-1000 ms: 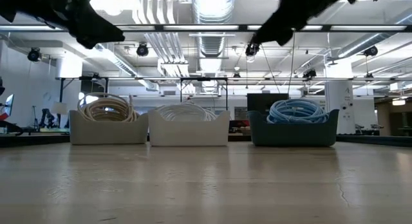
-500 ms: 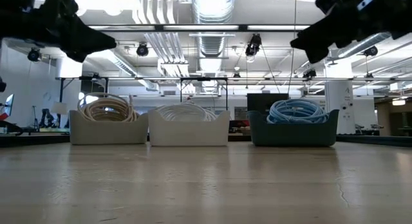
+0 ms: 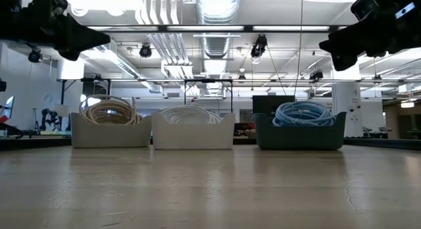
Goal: Sort HDMI cables
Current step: Return to Home Position
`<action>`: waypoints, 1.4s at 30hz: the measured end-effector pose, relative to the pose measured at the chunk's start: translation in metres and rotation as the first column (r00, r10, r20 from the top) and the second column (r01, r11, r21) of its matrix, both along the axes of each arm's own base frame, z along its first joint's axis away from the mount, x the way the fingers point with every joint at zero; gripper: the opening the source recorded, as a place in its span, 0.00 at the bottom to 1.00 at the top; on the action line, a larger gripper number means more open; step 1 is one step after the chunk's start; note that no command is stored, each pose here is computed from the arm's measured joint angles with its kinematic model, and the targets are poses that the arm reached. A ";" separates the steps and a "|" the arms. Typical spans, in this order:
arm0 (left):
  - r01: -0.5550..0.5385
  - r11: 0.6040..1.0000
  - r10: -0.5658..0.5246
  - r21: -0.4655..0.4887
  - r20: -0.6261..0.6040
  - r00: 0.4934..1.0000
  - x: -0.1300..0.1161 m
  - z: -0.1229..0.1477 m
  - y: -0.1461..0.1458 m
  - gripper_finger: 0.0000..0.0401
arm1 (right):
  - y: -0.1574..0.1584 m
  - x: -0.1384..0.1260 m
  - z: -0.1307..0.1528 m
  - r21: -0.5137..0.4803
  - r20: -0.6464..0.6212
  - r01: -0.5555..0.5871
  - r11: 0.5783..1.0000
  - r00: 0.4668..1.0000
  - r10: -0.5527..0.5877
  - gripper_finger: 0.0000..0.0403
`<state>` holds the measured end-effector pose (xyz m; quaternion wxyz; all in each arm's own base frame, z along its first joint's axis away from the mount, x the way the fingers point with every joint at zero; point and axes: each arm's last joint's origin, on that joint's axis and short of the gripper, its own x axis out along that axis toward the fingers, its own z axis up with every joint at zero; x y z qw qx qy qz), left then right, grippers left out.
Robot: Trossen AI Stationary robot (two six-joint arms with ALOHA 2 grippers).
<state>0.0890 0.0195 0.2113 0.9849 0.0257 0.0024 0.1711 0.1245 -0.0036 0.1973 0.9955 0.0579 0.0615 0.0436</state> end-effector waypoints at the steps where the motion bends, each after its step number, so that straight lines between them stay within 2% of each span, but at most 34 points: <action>1: 0.000 1.000 0.000 -0.005 0.004 1.000 0.000 0.000 0.000 0.06 | 0.000 -0.002 -0.001 -0.001 0.009 -0.001 1.000 1.000 0.001 0.30; 8: 0.002 1.000 -0.002 -0.014 -0.010 1.000 0.002 -0.018 0.000 0.06 | 0.001 -0.011 -0.005 -0.020 0.072 -0.015 1.000 0.997 0.017 0.31; 16: 0.032 0.992 -0.027 -0.125 0.043 0.999 0.004 -0.038 0.000 0.06 | 0.003 -0.018 -0.016 0.007 0.111 -0.058 0.998 0.992 0.057 0.31; 23: 0.083 0.992 -0.076 -0.098 0.071 0.995 0.005 -0.038 -0.001 0.06 | 0.003 -0.022 -0.028 0.026 0.135 -0.059 0.998 0.989 0.055 0.31; 26: 0.125 0.988 -0.118 -0.090 0.083 0.990 0.006 -0.037 -0.003 0.06 | 0.003 -0.023 -0.027 0.003 0.154 -0.064 0.998 0.986 0.063 0.31; 32: 0.131 0.986 -0.122 -0.107 0.081 0.989 0.007 -0.041 -0.003 0.06 | 0.005 -0.025 -0.024 -0.048 0.187 -0.127 0.991 0.973 0.134 0.30; 42: 0.141 0.985 -0.127 -0.101 0.139 0.982 0.006 -0.036 -0.003 0.06 | 0.005 -0.025 -0.030 0.061 0.122 -0.131 0.989 0.985 0.123 0.31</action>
